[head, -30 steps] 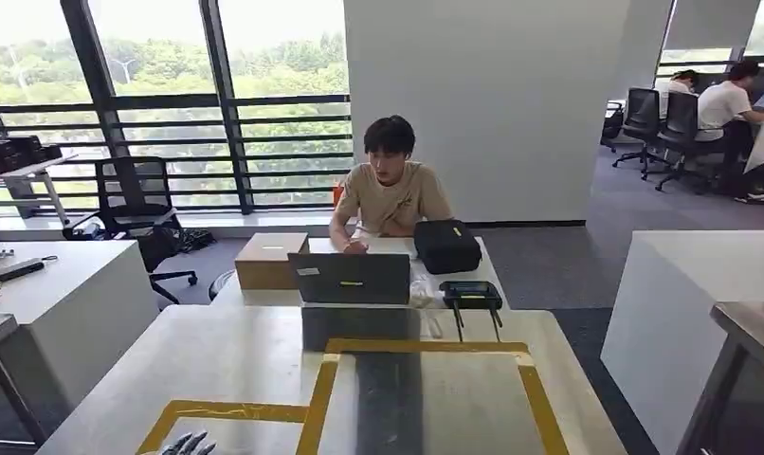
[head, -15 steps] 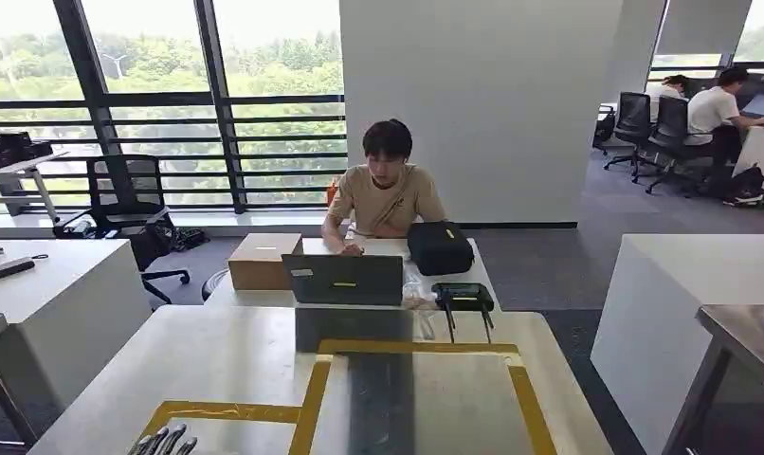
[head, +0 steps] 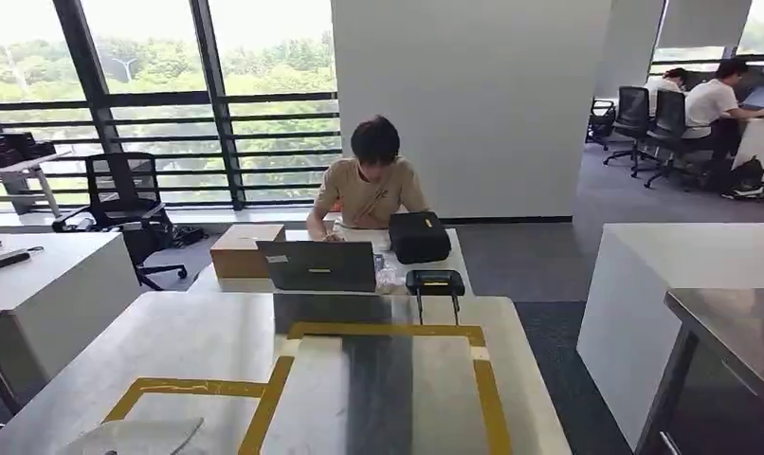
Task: Take the parts from the cabinet and place them on the table.
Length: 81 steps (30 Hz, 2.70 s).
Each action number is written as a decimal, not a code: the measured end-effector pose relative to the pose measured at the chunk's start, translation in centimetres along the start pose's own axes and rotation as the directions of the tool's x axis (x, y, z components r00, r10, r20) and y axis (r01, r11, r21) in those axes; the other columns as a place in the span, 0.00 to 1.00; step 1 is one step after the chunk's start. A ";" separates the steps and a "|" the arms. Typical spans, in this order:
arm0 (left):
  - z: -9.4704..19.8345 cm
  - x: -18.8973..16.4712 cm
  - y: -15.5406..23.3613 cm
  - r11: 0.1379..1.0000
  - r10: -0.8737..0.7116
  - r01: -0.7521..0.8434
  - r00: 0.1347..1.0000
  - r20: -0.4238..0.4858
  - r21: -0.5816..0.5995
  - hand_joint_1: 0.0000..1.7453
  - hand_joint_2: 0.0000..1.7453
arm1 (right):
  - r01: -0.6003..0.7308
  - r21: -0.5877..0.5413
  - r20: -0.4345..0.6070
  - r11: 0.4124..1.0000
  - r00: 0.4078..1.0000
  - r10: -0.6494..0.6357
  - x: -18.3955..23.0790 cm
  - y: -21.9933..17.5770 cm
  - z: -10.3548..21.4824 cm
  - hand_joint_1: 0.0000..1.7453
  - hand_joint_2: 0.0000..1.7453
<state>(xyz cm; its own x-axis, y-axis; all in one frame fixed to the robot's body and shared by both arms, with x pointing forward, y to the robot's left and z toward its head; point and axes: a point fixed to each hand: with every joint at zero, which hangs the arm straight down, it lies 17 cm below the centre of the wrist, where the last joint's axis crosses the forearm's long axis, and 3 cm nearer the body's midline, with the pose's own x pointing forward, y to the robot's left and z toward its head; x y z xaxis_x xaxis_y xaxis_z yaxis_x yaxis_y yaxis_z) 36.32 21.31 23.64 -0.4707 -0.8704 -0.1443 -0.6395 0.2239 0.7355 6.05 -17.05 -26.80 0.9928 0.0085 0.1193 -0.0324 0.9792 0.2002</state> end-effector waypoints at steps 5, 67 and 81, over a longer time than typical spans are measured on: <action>-1.5 0.8 1.2 0.999 -0.002 0.002 1.000 0.004 0.048 0.00 0.00 | 0.033 0.001 0.002 0.999 0.999 -0.033 -0.1 0.0 0.0 0.00 0.00; 55.9 12.4 -17.5 0.437 -0.510 -0.832 -0.542 -0.668 0.343 0.00 0.00 | -0.025 -0.046 -0.049 0.999 0.999 0.023 -0.4 -3.1 0.2 0.00 0.00; 50.0 13.1 -21.4 0.200 -0.492 -0.972 -0.211 -0.845 0.126 0.00 0.00 | -0.032 -0.042 -0.007 0.999 0.999 0.032 1.2 -2.3 0.1 0.00 0.00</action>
<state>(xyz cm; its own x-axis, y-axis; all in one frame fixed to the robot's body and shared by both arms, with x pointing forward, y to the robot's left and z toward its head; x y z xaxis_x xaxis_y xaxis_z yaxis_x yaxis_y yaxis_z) 13.40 27.01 -27.07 0.9273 -0.2967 0.2280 0.2526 0.9459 0.2035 7.28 -19.27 -27.05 0.9921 0.0408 0.1187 -0.0591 0.9862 0.1549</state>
